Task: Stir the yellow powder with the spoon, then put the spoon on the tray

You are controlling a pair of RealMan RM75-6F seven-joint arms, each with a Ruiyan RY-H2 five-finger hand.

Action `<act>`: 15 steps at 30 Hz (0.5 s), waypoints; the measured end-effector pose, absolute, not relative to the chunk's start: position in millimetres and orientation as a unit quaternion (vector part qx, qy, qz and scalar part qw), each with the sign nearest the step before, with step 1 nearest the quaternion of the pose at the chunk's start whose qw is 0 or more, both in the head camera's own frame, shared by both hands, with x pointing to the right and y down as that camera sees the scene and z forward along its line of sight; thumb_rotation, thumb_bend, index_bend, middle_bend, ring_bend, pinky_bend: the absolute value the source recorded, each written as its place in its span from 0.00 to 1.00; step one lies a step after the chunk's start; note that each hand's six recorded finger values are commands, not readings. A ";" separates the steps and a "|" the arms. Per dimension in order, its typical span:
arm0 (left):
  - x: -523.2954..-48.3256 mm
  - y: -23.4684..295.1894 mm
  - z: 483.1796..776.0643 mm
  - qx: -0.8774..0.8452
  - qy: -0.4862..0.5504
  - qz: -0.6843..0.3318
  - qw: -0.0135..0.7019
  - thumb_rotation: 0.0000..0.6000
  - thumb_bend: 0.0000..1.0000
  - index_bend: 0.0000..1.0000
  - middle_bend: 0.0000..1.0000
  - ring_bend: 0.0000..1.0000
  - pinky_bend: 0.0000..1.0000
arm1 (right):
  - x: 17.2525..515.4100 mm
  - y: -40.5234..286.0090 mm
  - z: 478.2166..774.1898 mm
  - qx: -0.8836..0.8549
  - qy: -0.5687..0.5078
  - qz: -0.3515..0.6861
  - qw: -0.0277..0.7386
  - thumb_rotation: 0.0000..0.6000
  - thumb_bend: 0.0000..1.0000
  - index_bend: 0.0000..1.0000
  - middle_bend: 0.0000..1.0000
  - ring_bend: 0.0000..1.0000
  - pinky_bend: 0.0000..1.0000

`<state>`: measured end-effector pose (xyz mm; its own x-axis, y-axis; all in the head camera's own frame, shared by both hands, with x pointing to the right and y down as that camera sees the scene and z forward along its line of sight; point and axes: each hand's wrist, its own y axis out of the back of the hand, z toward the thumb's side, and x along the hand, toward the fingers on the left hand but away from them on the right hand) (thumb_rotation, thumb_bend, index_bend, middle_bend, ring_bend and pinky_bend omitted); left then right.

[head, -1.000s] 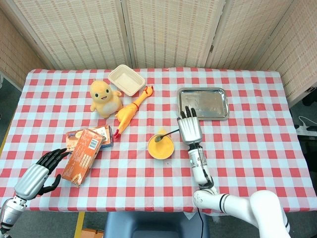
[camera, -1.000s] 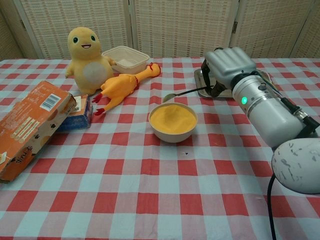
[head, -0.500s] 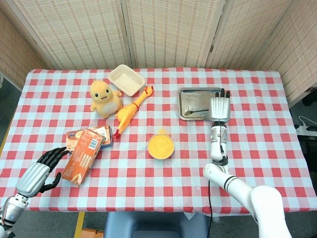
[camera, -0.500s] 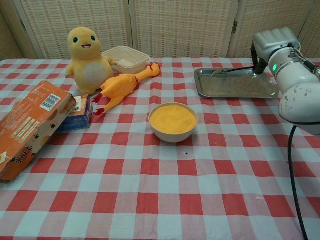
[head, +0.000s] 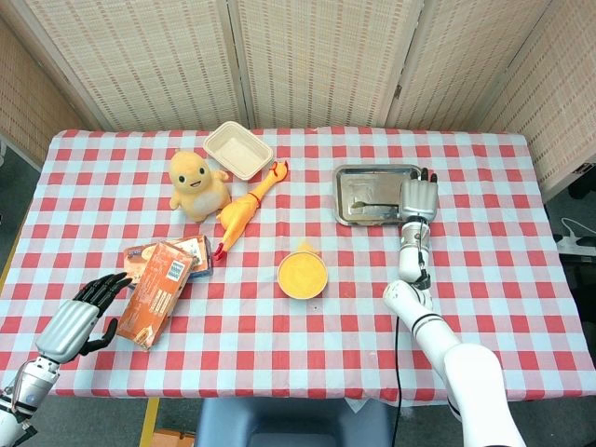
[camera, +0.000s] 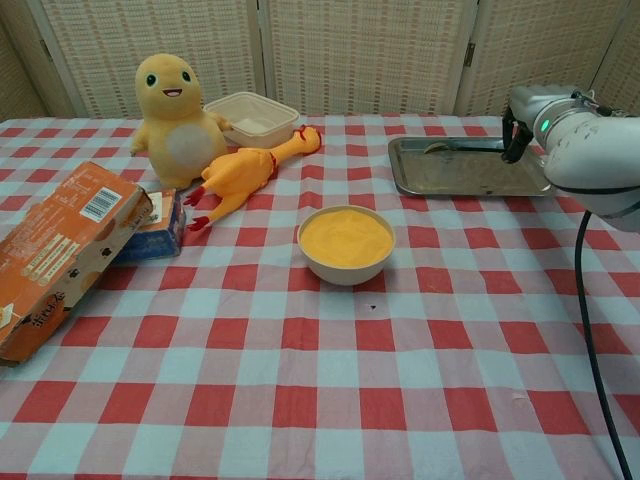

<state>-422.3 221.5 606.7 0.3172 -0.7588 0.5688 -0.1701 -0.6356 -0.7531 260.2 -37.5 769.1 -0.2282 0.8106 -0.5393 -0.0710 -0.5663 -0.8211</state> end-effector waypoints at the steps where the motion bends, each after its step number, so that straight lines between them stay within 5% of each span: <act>1: -422.5 221.6 606.5 -0.755 0.308 -0.497 0.296 1.00 0.63 0.00 0.00 0.00 0.10 | 260.3 -39.9 767.8 -0.538 -0.350 0.701 0.310 1.00 0.19 0.00 0.00 0.00 0.07; 7: -420.0 223.7 603.9 -0.758 0.307 -0.491 0.300 1.00 0.63 0.00 0.00 0.00 0.10 | 266.9 -50.3 756.9 -0.535 -0.362 0.693 0.320 1.00 0.08 0.00 0.00 0.00 0.04; 15: -415.3 227.4 599.0 -0.763 0.306 -0.480 0.307 1.00 0.63 0.00 0.00 0.00 0.10 | 277.2 -52.3 746.4 -0.534 -0.360 0.691 0.329 1.00 0.05 0.00 0.00 0.00 0.02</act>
<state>-415.3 227.4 599.0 0.3518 -0.7612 0.5448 -0.1717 -0.6246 -0.7619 277.2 -52.3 746.4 -0.2146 0.8385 -0.5009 -0.0696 -0.5246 -0.8485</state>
